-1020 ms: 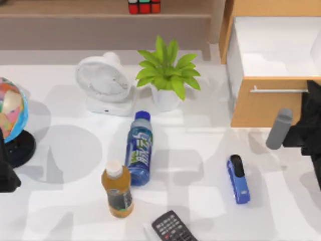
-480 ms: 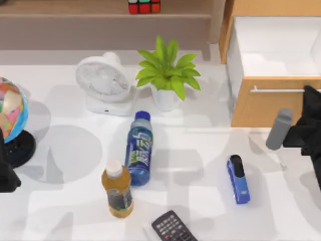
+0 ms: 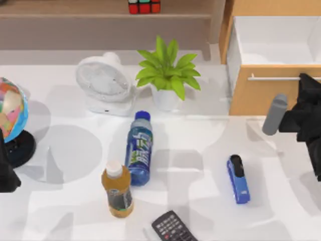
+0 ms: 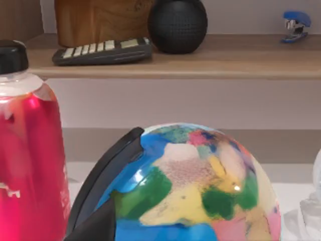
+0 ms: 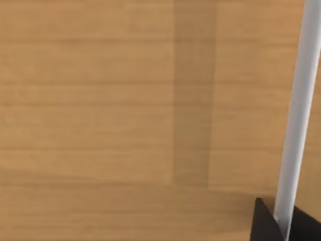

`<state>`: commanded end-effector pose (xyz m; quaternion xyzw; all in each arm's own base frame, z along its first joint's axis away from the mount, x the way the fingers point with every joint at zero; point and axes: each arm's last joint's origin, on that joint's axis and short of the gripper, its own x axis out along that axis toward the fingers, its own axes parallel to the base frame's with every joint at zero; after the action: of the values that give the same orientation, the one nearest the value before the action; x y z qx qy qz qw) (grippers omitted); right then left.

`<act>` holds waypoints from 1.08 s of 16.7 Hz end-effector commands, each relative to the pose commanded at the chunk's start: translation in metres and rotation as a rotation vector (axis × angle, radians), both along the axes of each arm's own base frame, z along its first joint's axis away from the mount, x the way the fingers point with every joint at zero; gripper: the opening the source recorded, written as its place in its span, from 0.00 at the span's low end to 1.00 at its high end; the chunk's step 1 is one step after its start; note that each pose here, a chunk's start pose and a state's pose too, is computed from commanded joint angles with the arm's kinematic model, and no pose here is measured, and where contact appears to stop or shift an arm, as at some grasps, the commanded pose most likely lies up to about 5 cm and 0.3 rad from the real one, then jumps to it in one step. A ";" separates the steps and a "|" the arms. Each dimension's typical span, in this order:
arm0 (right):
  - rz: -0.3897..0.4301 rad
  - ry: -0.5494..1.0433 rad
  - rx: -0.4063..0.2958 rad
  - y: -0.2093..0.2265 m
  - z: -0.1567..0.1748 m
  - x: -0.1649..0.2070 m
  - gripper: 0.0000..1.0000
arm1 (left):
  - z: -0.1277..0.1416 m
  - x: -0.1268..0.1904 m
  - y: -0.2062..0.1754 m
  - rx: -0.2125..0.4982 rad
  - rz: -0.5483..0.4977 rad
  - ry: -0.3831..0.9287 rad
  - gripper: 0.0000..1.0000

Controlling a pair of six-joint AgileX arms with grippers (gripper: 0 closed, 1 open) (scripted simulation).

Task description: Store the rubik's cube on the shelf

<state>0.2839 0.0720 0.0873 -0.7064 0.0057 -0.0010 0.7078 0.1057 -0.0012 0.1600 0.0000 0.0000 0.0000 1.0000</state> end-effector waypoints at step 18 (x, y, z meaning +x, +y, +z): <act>0.001 0.002 0.001 -0.001 0.000 0.083 0.00 | 0.000 0.000 0.000 0.000 0.000 0.000 1.00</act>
<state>0.3674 0.0711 0.0878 -0.7059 0.0061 0.0000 0.7083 0.1057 -0.0012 0.1600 0.0000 0.0000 0.0000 1.0000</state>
